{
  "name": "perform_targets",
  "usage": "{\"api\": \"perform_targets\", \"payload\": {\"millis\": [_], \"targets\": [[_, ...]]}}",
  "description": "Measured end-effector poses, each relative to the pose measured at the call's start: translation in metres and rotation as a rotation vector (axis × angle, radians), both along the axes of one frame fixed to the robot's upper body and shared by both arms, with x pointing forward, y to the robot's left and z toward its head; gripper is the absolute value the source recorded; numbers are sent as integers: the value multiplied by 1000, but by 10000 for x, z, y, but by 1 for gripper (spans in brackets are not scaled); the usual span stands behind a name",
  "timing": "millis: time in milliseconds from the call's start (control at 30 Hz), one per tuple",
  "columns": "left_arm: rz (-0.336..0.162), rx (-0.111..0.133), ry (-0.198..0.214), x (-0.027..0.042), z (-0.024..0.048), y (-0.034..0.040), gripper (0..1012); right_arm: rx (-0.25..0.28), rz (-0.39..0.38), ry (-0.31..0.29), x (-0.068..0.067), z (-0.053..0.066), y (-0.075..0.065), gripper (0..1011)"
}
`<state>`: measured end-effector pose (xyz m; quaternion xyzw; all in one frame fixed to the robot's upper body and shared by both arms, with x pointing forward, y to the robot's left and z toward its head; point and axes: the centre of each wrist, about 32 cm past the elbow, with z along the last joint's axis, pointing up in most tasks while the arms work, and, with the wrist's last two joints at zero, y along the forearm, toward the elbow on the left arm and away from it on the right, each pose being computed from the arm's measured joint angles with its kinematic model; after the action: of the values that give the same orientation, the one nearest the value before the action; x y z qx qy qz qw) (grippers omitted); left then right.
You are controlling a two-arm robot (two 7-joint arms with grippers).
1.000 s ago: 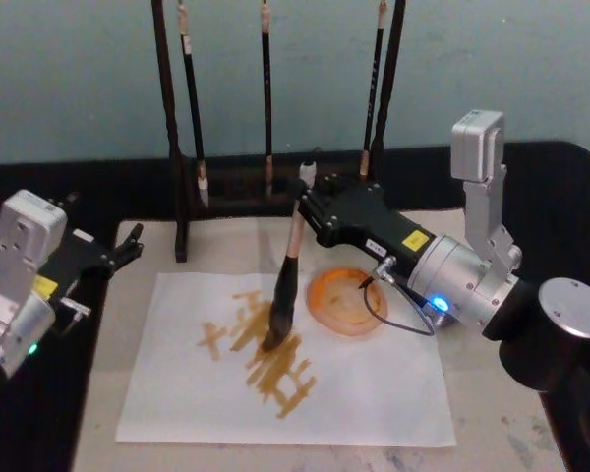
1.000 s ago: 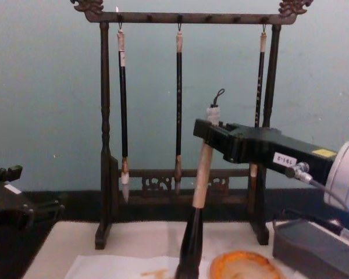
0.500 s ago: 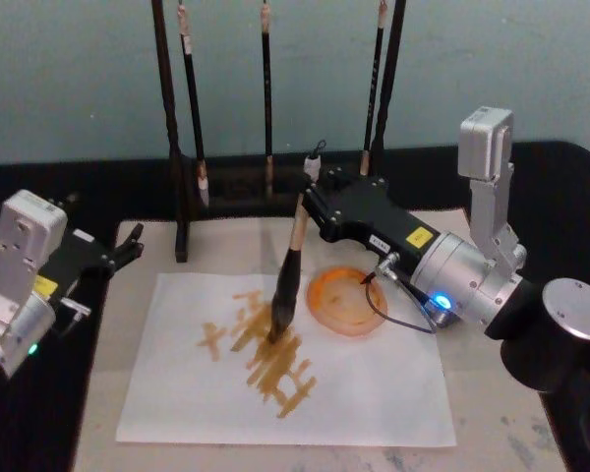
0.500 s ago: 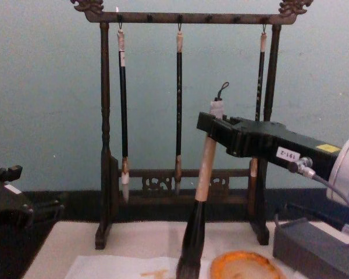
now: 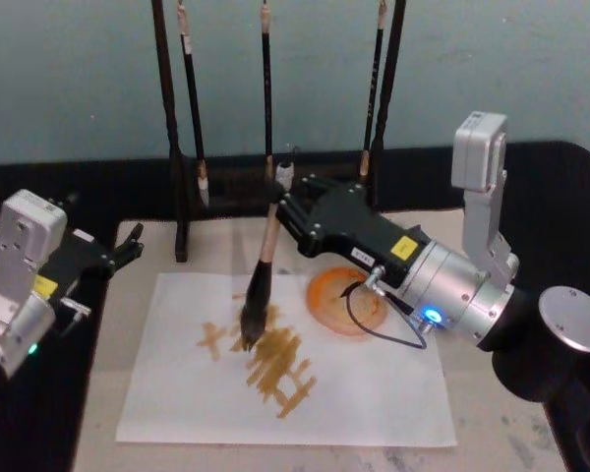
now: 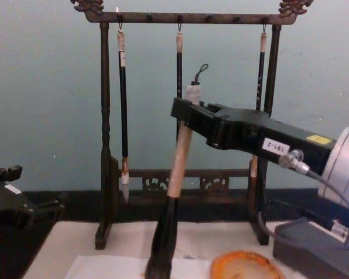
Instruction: Pick up the brush from the inkstone, write on the paper, then place the brush back to its original position.
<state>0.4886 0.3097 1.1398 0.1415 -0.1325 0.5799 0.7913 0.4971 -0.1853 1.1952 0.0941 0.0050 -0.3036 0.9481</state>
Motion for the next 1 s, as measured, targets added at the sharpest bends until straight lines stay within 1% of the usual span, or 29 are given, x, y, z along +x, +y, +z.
{"api": "perform_targets", "payload": {"millis": [167,333,433,633,900,1000], "targets": [[0,0,0,0,0,0,1009,-4,27,3,-29,-7,34,175],[0,0,0,0,0,0,1010,-15,27,20,-19,-47,37,175],[0,0,0,0,0,0,1010,-24,8,39,14,-82,20,175],[0,0,0,0,0,0,1010,-24,-26,55,62,-99,-26,175],[0,0,0,0,0,0,1010,-27,-66,56,107,-108,-68,175],[0,0,0,0,0,0,1010,-24,-91,48,131,-106,-96,175]]}}
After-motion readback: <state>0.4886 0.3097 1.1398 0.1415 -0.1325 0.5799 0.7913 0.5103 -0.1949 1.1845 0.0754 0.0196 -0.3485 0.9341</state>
